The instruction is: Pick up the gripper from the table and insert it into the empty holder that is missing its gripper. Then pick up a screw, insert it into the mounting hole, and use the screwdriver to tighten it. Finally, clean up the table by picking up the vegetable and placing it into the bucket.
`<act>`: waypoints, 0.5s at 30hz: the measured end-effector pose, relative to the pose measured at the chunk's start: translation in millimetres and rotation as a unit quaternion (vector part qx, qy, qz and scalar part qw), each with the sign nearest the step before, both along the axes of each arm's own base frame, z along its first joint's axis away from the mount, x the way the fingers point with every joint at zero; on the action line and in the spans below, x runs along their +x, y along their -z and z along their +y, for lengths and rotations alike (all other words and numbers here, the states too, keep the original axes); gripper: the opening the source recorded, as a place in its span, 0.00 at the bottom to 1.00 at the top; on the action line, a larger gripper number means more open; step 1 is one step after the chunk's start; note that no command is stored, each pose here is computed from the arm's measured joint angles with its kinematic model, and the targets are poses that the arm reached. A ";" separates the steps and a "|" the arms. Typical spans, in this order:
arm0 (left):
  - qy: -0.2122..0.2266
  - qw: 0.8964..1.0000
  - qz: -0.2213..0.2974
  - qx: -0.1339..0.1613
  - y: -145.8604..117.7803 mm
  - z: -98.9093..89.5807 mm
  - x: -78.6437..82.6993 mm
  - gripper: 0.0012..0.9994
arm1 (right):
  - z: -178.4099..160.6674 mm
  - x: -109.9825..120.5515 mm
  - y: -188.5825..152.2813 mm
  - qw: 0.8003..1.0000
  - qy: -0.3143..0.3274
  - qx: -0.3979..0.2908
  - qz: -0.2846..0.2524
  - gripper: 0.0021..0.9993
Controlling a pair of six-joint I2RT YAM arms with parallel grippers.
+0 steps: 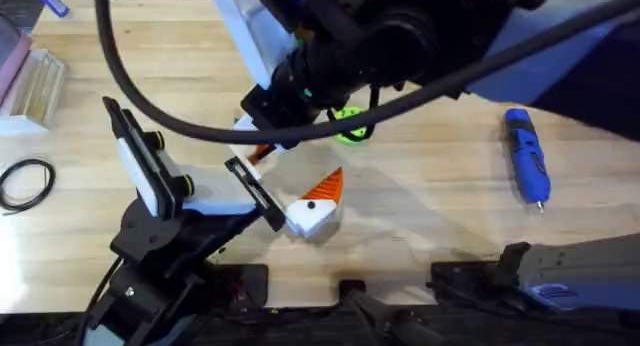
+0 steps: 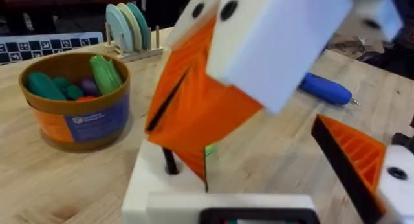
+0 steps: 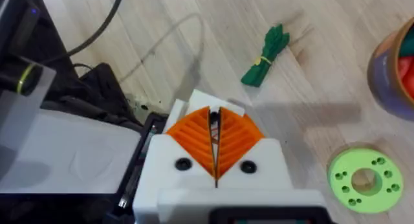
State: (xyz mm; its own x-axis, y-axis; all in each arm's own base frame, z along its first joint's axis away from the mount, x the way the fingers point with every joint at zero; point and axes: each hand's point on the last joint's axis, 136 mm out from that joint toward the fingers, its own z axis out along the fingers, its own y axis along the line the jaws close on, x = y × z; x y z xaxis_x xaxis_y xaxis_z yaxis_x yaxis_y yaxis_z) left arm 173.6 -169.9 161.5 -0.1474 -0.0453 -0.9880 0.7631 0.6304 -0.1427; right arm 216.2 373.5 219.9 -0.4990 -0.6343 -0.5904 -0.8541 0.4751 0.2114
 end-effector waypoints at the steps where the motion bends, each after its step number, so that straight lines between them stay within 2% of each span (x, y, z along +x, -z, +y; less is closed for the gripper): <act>1: 0.000 1.000 0.000 0.000 0.0 0.0 0.0 1.00 | -1.2 -0.9 1.1 1.000 0.000 -0.003 0.002 0.00; 15: 0.001 1.000 0.008 -0.005 0.4 -0.3 -0.4 1.00 | -4.4 -4.6 6.1 1.000 -0.001 -0.018 0.013 0.00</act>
